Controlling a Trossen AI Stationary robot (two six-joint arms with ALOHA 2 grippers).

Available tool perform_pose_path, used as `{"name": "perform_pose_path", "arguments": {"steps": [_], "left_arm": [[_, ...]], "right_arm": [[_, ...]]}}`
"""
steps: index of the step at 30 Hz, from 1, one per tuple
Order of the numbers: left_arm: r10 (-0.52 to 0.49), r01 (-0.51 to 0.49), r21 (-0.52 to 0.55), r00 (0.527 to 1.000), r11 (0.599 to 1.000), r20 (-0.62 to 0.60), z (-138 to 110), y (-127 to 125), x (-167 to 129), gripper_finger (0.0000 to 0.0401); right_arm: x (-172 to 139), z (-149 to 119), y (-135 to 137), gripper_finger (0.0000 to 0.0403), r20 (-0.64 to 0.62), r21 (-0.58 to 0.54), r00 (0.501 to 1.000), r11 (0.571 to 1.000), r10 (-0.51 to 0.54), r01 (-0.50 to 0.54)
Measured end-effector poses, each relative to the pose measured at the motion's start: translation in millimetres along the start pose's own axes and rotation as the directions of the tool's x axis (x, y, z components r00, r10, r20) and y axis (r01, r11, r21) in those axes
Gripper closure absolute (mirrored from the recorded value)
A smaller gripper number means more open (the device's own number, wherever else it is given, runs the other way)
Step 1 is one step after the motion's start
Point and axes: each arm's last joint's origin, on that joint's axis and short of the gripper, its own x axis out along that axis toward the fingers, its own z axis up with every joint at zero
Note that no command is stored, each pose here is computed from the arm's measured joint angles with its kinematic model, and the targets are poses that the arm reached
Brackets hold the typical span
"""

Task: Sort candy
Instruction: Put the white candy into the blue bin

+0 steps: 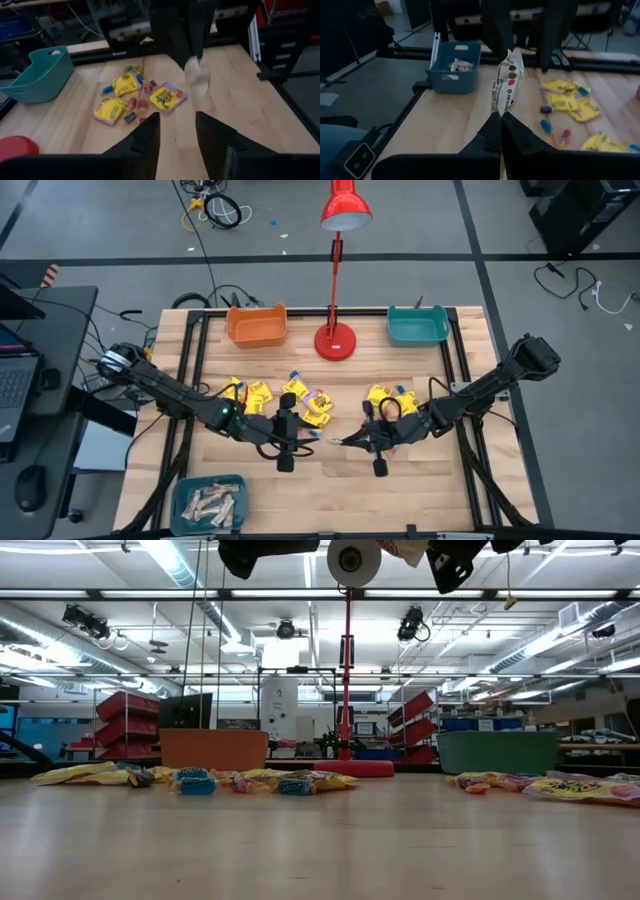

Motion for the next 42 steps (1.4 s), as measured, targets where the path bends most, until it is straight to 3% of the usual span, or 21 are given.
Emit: {"name": "perform_pose_path", "arguments": {"steps": [12,18,34,37,42], "left_arm": [[0.0,0.001,-0.008,0.998,1.0,0.06,-4.2,-4.6,18.8,0.0249],[-0.045,0.048,-0.025,0.992,0.999,0.115,1.5,-5.8,18.3,0.0249],[-0.042,0.047,-0.041,0.991,0.998,0.125,2.6,-5.1,18.3,0.0251],[-0.04,0.046,-0.041,0.991,0.998,0.125,2.6,-5.1,18.3,0.0271],[-0.039,0.044,-0.041,0.991,0.998,0.124,2.5,-5.0,18.3,0.0347]], "right_arm": [[0.7,2.0,-2.5,0.0403,0.019,-0.102,1.0,0.995,-0.014,0.016],[1.0,1.9,-3.5,0.0403,0.017,-0.117,1.0,0.993,-0.018,0.02],[1.5,1.9,-6.0,0.0403,0.016,-0.115,0.999,0.992,-0.04,0.041],[1.5,1.9,-6.0,0.0403,0.016,-0.115,0.999,0.992,-0.04,0.041],[1.5,1.8,-6.0,0.0403,0.015,-0.116,0.999,0.992,-0.04,0.041]]}}
